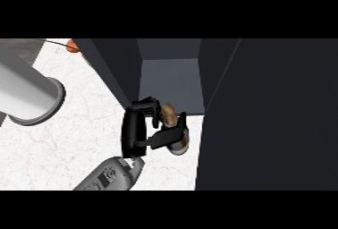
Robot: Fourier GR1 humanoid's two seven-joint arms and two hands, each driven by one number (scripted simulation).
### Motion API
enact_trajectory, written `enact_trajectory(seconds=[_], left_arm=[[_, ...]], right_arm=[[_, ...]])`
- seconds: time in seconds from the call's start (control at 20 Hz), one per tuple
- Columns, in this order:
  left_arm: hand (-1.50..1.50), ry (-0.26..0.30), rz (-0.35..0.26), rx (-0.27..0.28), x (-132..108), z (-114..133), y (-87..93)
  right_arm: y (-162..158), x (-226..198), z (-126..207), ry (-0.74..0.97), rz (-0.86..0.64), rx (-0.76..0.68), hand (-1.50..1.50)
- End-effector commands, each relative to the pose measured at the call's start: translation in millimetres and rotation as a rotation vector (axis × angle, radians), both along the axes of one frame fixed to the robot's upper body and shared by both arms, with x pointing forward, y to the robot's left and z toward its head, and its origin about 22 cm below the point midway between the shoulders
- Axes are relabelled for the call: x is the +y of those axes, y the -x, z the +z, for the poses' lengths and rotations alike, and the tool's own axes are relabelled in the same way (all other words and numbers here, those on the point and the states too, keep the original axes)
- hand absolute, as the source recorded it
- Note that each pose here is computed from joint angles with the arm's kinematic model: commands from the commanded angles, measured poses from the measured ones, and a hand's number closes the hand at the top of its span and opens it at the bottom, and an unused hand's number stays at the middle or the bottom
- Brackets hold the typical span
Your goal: Pick up the wine, place it into the cabinet and close the cabinet
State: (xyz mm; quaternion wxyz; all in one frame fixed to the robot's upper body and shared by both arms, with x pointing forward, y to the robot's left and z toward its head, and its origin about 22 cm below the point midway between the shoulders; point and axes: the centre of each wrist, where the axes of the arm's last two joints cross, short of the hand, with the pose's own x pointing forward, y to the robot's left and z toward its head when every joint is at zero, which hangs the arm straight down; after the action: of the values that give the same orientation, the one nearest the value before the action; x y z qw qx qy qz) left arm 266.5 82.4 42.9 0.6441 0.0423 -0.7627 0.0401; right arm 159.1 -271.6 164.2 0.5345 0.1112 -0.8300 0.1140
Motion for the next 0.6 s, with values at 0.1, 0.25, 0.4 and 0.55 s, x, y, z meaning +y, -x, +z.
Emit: enact_trajectory(seconds=[0.1,0.25,0.4,0.55], left_arm=[[1.5,0.001,-0.031,0.012,10.1,-56.7,-27.6],[1.5,0.011,-0.018,0.012,5.0,-59.4,-46.8],[1.5,-0.006,-0.026,-0.011,5.6,-58.0,-70.5],[1.5,0.032,-0.036,-0.036,-0.1,-62.4,-69.4]], right_arm=[[-4.4,-3.6,3.3,-0.038,-0.008,-0.006,-1.5],[19.6,-4.7,9.5,-0.026,0.012,0.007,-1.5],[-3.0,-13.3,7.5,-0.036,0.014,0.013,-1.5],[11.5,-7.9,12.6,-0.016,0.013,-0.001,-1.5]])
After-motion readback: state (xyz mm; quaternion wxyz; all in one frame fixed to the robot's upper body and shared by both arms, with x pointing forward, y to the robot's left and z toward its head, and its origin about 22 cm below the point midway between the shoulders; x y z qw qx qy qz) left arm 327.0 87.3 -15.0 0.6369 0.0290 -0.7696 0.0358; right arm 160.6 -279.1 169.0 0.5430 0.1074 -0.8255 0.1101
